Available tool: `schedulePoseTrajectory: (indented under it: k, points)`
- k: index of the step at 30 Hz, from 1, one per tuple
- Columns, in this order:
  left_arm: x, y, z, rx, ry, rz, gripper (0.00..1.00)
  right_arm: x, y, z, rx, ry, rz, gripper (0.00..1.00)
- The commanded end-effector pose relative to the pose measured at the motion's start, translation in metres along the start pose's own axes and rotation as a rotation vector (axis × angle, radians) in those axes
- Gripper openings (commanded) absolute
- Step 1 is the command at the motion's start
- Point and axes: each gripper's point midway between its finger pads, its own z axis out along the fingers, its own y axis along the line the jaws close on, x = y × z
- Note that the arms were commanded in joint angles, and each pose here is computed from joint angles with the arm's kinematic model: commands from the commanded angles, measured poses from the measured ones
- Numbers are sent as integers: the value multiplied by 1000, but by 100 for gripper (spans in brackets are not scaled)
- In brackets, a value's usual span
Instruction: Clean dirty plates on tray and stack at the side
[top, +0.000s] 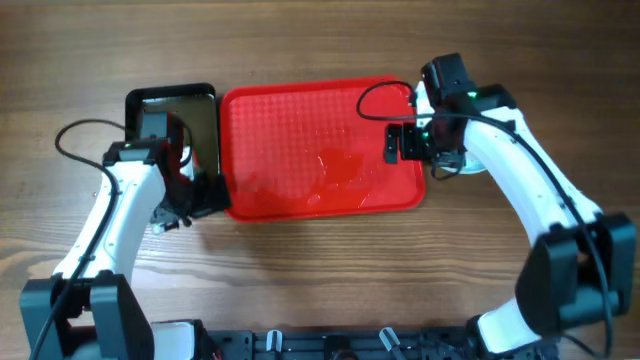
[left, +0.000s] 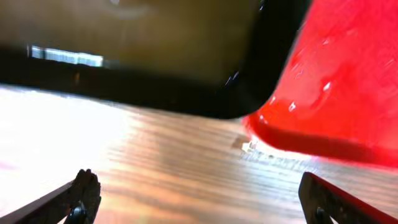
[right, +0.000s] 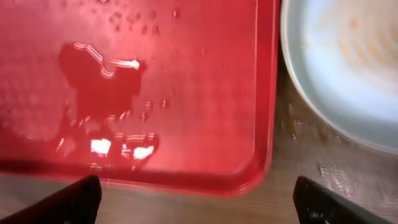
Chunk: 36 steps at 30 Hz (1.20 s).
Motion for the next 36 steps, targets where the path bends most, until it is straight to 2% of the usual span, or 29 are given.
schedulePoseTrajectory:
  k: [1, 3, 5, 9, 11, 13, 15, 18, 25, 28, 30, 32, 36]
  points:
    - [12, -1, -6, 17, 25, 1, 100, 8, 3, -54, -5, -119, 3, 99]
    - [14, -13, -19, 99, -31, 76, 100, 13, 5, -84, -17, -211, 8, 100]
    - [11, -15, -34, 126, -148, 91, 100, 21, -5, -102, 19, -305, 18, 99]
    - [28, -15, -92, 222, -563, 145, 100, 57, -19, -126, 20, -501, 5, 100]
    - [47, -13, -133, 281, -817, 176, 100, 75, -21, -143, -15, -625, -10, 99]
    - [64, -11, -163, 320, -984, 196, 100, 85, -21, -154, -30, -675, -17, 100]
    - [72, -10, -173, 335, -1048, 204, 100, 87, -22, -154, -29, -672, -16, 99]
    - [77, -8, -169, 330, -1029, 202, 100, 85, -22, -148, -22, -648, -13, 99]
    - [95, 0, -137, 296, -881, 184, 100, 76, -26, -116, 15, -518, 0, 99]
    - [95, 0, -137, 296, -881, 184, 100, 72, -29, -90, 45, -414, 11, 100]
    - [95, 0, -137, 296, -881, 184, 100, 72, -29, -90, 46, -414, 10, 99]
    - [95, 0, -137, 296, -881, 184, 100, 71, -32, -100, 61, -463, 9, 100]
    - [95, 0, -137, 296, -881, 184, 100, 57, -32, -156, 50, -833, -50, 100]
